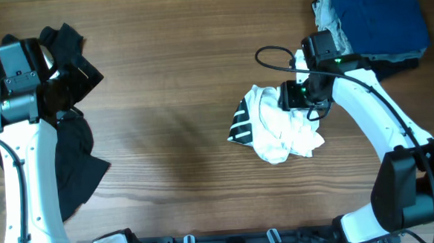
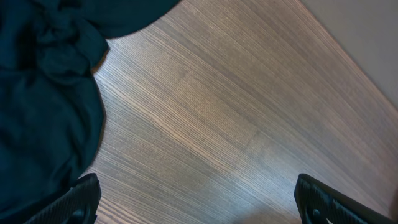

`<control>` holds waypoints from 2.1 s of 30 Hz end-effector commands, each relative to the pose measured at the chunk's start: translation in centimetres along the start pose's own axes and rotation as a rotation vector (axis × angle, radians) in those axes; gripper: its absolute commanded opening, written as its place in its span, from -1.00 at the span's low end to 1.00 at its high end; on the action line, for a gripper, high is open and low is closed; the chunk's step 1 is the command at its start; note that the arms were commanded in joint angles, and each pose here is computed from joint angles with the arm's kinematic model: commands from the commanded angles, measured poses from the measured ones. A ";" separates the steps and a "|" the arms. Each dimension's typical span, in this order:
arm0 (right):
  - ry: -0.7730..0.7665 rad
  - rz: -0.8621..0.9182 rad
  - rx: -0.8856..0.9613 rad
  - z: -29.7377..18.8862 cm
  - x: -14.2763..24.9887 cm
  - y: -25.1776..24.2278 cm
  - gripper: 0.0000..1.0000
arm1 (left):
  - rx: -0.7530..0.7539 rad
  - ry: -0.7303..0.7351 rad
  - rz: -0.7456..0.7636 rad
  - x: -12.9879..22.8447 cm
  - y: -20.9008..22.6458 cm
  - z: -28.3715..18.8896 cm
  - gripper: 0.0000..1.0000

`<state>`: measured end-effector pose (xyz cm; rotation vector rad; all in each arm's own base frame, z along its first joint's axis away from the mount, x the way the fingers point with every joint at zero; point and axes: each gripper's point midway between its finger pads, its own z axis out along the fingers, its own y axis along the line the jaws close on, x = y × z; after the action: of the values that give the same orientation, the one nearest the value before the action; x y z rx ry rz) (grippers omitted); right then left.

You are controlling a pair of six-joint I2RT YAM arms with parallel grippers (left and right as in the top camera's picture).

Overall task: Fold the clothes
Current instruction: 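Grasp the bundled white shirt with the right gripper, then lift the bundled shirt with the right gripper toward the clothes stack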

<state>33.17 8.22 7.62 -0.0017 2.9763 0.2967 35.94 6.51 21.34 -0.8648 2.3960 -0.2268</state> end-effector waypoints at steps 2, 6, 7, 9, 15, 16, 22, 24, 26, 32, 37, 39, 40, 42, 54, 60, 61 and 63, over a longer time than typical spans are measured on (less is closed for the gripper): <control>0.001 0.166 -0.063 -1.7 0.2 -0.7 0.96 | -0.022 0.000 0.009 0.0 0.5 0.2 1.00; -0.048 0.265 -0.065 -4.4 0.5 -2.1 0.99 | -0.024 0.004 0.008 0.1 0.6 0.2 1.00; -0.045 0.273 -0.061 -4.4 0.7 -2.3 1.00 | -0.024 0.004 0.008 0.1 0.6 0.2 1.00; -0.025 0.294 -0.050 -3.7 1.4 -2.6 0.99 | -0.024 0.004 0.008 0.1 0.6 0.2 1.00; 0.031 0.384 -0.055 1.0 4.4 -3.4 0.99 | -0.024 0.004 0.008 0.1 0.6 0.2 1.00; 0.035 0.411 -0.071 2.1 5.1 -3.4 1.00 | -0.024 0.005 0.008 0.1 0.6 0.2 1.00; -0.024 0.379 -0.189 4.3 4.8 -2.0 1.00 | -0.029 0.015 0.026 0.3 0.7 0.2 1.00; -0.038 0.364 -0.232 4.9 4.9 -1.3 1.00 | -0.032 0.020 0.025 0.5 0.8 0.2 1.00; -0.035 0.379 -0.242 5.7 5.6 -1.2 0.99 | -0.033 0.022 0.025 0.5 0.8 0.2 1.00; -0.022 0.372 -0.242 6.7 6.9 -1.1 -0.91 | -0.033 0.022 0.025 0.5 0.8 0.2 1.00; -0.127 0.264 -0.450 4.5 3.6 2.3 -0.91 | -0.032 0.021 0.025 0.5 0.8 0.2 1.00; -0.182 0.227 -0.519 2.8 1.7 3.5 -0.91 | -0.033 0.022 0.025 0.5 0.8 0.2 1.00; -0.217 0.206 -0.545 1.7 0.6 4.1 -0.91 | -0.033 0.022 0.025 0.5 0.8 0.2 1.00; -0.283 0.168 -0.573 -0.7 -1.6 4.8 -0.92 | -0.033 0.022 0.025 0.5 0.8 0.2 1.00; -0.736 0.067 -0.628 -17.8 -12.6 5.1 -0.92 | -0.034 0.024 0.025 0.6 0.8 0.2 1.00; -0.974 0.251 -0.612 -23.0 -16.4 -2.2 -0.92 | -0.034 0.024 0.025 0.6 0.8 0.2 1.00; -1.007 0.284 -0.604 -23.5 -16.8 -3.6 -0.91 | -0.034 0.024 0.025 0.6 0.8 0.2 1.00; -1.066 0.353 -0.586 -24.3 -17.7 -6.6 -0.92 | -0.034 0.024 0.025 0.6 0.8 0.2 1.00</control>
<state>46.10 1.18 30.70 0.3037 1.8508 0.8819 35.34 6.43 20.92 -0.8639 2.4272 -0.2150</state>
